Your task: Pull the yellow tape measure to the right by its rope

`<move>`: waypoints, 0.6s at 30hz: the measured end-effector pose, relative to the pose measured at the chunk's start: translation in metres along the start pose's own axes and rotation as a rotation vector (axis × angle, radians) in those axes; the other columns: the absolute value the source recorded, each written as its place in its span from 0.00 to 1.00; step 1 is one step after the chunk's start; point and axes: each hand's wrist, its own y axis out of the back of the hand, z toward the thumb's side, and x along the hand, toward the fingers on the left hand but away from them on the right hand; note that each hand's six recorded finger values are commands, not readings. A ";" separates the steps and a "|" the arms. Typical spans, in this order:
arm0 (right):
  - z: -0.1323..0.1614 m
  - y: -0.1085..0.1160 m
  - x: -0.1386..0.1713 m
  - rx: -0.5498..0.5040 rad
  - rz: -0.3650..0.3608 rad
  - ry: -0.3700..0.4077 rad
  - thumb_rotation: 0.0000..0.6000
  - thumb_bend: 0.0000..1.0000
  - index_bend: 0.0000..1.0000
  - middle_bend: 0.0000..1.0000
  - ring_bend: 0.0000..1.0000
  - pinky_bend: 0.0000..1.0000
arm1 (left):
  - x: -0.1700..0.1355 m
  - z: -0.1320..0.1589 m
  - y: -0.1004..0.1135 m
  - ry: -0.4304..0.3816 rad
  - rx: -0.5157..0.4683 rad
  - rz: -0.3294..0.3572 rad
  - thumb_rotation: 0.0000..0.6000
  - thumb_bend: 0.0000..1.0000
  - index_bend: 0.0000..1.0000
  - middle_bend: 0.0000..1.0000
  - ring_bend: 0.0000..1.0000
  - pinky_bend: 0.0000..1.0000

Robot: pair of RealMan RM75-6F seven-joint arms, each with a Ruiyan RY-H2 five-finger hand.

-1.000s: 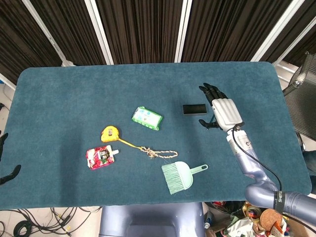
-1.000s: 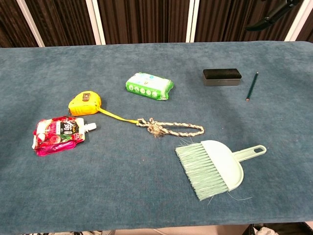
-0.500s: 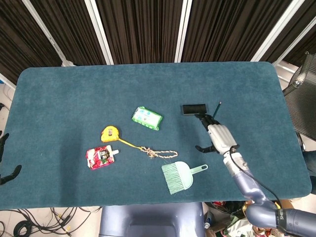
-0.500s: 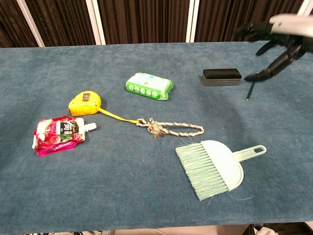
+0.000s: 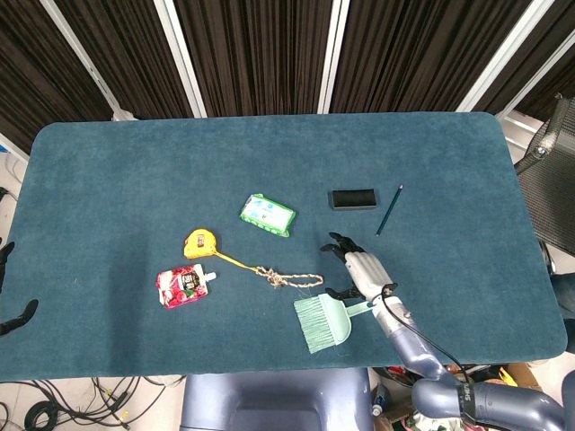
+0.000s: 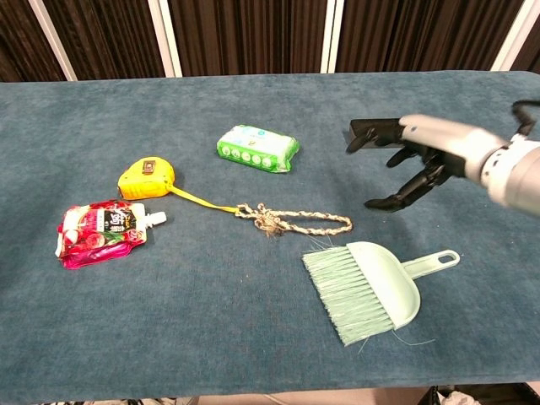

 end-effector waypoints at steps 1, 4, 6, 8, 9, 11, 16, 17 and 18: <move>0.000 -0.001 -0.001 -0.002 0.002 -0.002 1.00 0.19 0.26 0.00 0.02 0.15 | 0.000 0.000 0.000 0.000 0.000 0.001 1.00 0.24 0.04 0.00 0.00 0.00; 0.000 -0.008 -0.008 -0.012 0.011 -0.014 1.00 0.21 0.29 0.00 0.02 0.15 | 0.000 0.000 0.001 0.004 -0.002 0.005 1.00 0.24 0.04 0.00 0.00 0.00; -0.002 -0.012 -0.011 -0.001 0.012 -0.018 1.00 0.24 0.33 0.00 0.02 0.15 | 0.000 0.000 0.000 0.005 -0.002 0.002 1.00 0.24 0.04 0.00 0.00 0.00; -0.003 -0.014 -0.014 0.011 0.011 -0.023 1.00 0.26 0.35 0.00 0.02 0.15 | 0.000 0.000 0.000 0.005 -0.001 0.001 1.00 0.24 0.04 0.00 0.00 0.00; -0.005 -0.016 -0.016 0.017 0.011 -0.027 1.00 0.27 0.36 0.00 0.02 0.15 | 0.000 0.000 0.000 0.006 -0.001 0.002 1.00 0.24 0.04 0.00 0.00 0.00; -0.008 -0.019 -0.018 0.023 0.014 -0.037 1.00 0.28 0.37 0.00 0.02 0.15 | 0.000 -0.001 0.001 0.008 -0.004 0.004 1.00 0.24 0.04 0.00 0.00 0.00; -0.019 -0.028 -0.020 0.044 0.032 -0.055 1.00 0.27 0.38 0.00 0.02 0.15 | 0.000 -0.001 0.001 0.009 -0.003 0.002 1.00 0.24 0.04 0.00 0.00 0.00; -0.021 -0.029 -0.020 0.048 0.033 -0.056 1.00 0.27 0.39 0.00 0.02 0.15 | 0.000 -0.001 0.000 0.009 -0.004 0.002 1.00 0.24 0.04 0.00 0.00 0.00; -0.023 -0.030 -0.021 0.051 0.034 -0.057 1.00 0.27 0.39 0.00 0.02 0.15 | 0.000 -0.001 0.000 0.010 -0.004 0.002 1.00 0.24 0.04 0.00 0.00 0.00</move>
